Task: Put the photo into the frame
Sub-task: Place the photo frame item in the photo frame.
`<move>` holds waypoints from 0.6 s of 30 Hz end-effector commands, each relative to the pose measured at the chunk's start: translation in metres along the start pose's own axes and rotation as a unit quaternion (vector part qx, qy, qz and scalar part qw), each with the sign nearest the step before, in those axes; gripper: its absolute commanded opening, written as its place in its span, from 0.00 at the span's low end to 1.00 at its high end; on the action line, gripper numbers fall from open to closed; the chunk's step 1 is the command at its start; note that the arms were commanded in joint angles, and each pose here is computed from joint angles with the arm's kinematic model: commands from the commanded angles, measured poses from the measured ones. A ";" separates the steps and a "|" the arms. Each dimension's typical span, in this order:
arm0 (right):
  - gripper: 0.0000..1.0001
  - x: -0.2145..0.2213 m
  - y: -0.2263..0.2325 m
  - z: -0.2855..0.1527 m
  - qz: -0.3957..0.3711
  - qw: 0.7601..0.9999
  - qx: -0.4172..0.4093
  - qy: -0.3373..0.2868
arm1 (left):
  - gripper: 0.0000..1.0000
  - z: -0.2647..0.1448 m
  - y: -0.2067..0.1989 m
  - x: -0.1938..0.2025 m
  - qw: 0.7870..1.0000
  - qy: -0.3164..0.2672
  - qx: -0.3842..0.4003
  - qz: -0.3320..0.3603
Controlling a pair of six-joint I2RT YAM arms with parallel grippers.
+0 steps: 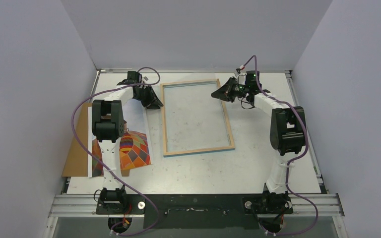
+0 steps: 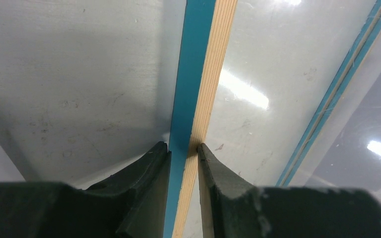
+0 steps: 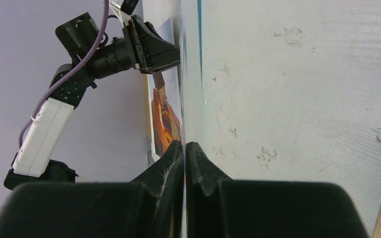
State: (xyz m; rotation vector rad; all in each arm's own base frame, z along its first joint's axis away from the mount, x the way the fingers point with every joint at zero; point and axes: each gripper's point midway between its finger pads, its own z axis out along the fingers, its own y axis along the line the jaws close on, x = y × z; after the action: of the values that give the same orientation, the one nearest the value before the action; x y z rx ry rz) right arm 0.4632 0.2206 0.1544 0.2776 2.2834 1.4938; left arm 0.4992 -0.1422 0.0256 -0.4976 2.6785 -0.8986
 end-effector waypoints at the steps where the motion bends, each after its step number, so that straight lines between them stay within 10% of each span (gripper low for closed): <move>1: 0.00 0.004 0.044 -0.011 -0.050 0.998 -0.033 0.006 | 0.25 0.018 0.028 0.002 0.999 0.003 -0.048 -0.003; 18: 0.00 -0.010 0.085 -0.016 -0.032 0.993 -0.107 -0.030 | 0.21 0.020 0.029 0.001 0.999 0.005 -0.047 -0.003</move>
State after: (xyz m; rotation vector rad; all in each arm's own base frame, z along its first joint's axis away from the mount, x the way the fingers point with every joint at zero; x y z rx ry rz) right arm 0.4655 0.2358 0.1883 0.3209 2.1679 1.6479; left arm 0.5007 -0.1437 0.0261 -0.5005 2.6815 -0.9114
